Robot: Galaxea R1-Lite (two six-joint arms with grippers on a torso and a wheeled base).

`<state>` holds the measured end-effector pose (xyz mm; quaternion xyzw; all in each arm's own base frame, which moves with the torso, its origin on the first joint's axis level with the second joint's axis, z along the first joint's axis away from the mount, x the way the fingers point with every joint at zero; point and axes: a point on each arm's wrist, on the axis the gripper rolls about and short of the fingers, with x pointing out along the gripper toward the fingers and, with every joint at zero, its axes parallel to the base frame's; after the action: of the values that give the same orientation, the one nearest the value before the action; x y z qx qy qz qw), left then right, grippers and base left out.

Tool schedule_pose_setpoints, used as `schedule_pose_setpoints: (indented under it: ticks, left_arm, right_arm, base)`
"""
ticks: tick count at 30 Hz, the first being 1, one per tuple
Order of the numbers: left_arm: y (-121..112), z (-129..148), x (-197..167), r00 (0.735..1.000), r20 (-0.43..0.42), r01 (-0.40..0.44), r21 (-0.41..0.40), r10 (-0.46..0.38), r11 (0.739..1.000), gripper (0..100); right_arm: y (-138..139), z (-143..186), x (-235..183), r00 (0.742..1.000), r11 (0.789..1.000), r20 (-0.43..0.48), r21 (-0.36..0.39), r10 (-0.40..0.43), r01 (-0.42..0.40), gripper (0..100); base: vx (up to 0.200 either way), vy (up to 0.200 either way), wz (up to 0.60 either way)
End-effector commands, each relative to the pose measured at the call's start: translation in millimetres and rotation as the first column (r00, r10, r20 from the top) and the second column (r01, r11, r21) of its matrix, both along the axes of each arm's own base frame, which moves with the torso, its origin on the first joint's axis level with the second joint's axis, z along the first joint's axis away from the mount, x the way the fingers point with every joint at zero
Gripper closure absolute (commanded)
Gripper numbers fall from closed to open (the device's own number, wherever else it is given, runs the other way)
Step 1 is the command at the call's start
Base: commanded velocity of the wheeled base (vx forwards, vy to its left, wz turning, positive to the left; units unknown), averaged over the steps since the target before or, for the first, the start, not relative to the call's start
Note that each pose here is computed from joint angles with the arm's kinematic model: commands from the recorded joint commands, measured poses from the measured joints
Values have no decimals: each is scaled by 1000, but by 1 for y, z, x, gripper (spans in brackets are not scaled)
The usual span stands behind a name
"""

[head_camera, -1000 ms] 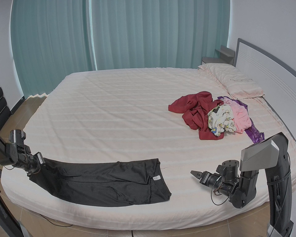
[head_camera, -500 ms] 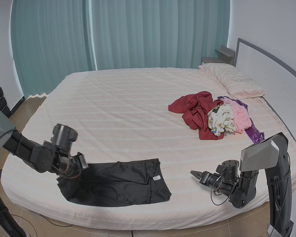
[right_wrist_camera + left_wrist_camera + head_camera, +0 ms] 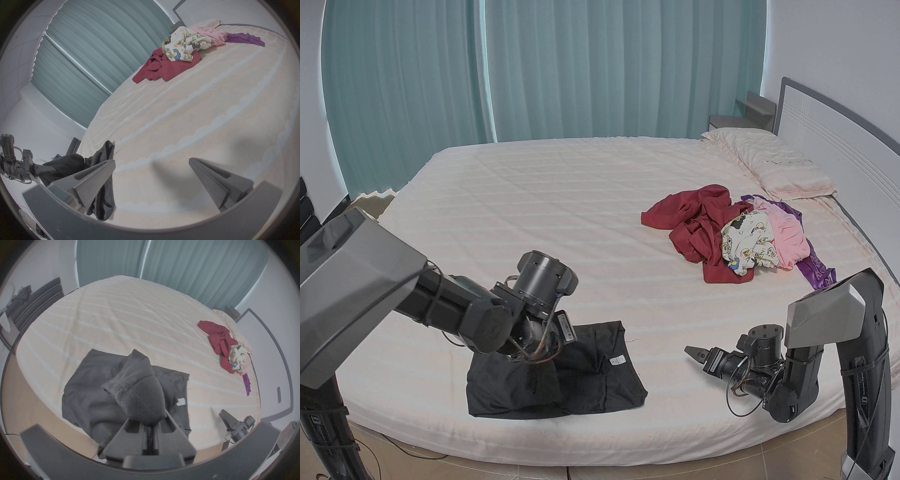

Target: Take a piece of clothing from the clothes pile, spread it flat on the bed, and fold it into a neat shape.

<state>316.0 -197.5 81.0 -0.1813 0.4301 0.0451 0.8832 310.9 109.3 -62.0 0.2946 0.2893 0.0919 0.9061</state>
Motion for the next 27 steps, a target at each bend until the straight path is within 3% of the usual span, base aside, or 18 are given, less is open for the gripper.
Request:
schedule_pose_setpoints:
  ticks: [1, 15, 16, 22, 27]
  left_arm:
    - [-25, -11, 3, 998, -12, 59, -20, -59, 998, 100]
    - [-41, -6, 20, 987, 23, 161, -179, -160, 971, 100]
    - [-41, -6, 20, 987, 22, 162, -180, -161, 970, 0]
    - [-46, -15, 26, 984, 43, 178, -206, -173, 962, 0]
    - [-45, -15, 25, 991, 32, 135, -244, -132, 960, 0]
  right_arm:
    - [0, 0, 0, 1000, 1000, -1, 0, 1, -1, 0]
    - [1, -1, 0, 1000, 1000, 0, -1, 2, -2, 0]
    - [1, -1, 0, 1000, 1000, 0, -1, 2, -2, 0]
    - [0, -2, 0, 1000, 1000, -4, -3, 1, -1, 0]
    - [0, -2, 0, 1000, 1000, -6, -4, 1, -1, 0]
  base:
    - [0, 0, 0]
    - [0, 0, 0]
    - [0, 0, 0]
    - [0, 0, 0]
    - [0, 0, 0]
